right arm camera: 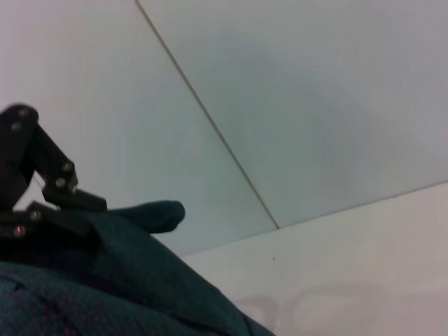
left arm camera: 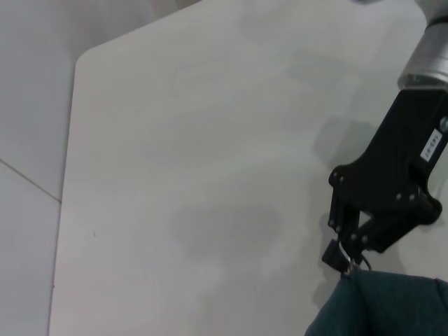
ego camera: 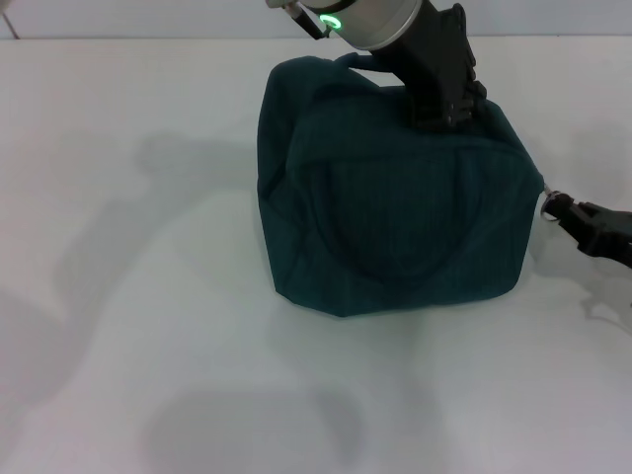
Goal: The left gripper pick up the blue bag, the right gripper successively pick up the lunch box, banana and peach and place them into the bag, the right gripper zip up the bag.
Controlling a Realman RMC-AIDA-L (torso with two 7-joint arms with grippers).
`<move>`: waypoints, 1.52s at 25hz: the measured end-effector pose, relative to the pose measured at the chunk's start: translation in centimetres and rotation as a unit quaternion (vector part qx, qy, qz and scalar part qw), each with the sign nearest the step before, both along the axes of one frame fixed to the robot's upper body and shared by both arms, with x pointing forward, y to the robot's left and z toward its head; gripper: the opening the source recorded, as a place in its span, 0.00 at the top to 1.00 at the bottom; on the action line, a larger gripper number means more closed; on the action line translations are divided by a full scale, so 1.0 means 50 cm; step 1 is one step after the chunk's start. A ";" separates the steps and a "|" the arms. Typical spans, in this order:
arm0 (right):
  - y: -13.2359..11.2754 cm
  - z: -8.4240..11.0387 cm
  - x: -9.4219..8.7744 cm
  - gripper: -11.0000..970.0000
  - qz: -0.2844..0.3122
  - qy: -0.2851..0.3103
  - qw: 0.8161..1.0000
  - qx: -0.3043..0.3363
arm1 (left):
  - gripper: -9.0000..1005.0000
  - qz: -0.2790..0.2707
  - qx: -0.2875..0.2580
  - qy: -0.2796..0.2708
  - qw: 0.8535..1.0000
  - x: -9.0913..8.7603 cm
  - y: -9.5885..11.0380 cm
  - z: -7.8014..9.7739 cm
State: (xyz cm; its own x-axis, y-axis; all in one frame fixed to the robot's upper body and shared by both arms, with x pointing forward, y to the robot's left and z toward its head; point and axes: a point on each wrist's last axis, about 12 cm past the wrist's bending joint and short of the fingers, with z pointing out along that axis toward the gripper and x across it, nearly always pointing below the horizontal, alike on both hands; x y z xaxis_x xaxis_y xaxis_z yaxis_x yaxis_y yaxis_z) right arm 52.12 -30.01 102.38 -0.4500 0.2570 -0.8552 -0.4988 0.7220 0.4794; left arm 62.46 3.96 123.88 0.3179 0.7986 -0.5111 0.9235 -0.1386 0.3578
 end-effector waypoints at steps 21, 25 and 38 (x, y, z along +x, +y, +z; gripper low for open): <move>-0.045 0.026 -0.042 0.86 0.015 -0.040 0.999 0.034 | 0.80 0.014 -0.093 0.002 0.996 -0.044 0.025 0.035; -0.055 0.032 -0.052 0.81 0.022 -0.053 0.998 0.036 | 0.64 0.018 -0.117 0.007 0.993 -0.058 0.041 0.044; -0.116 0.042 -0.072 0.44 0.015 -0.046 0.999 0.017 | 0.49 0.101 -0.276 0.032 0.955 -0.092 0.192 0.082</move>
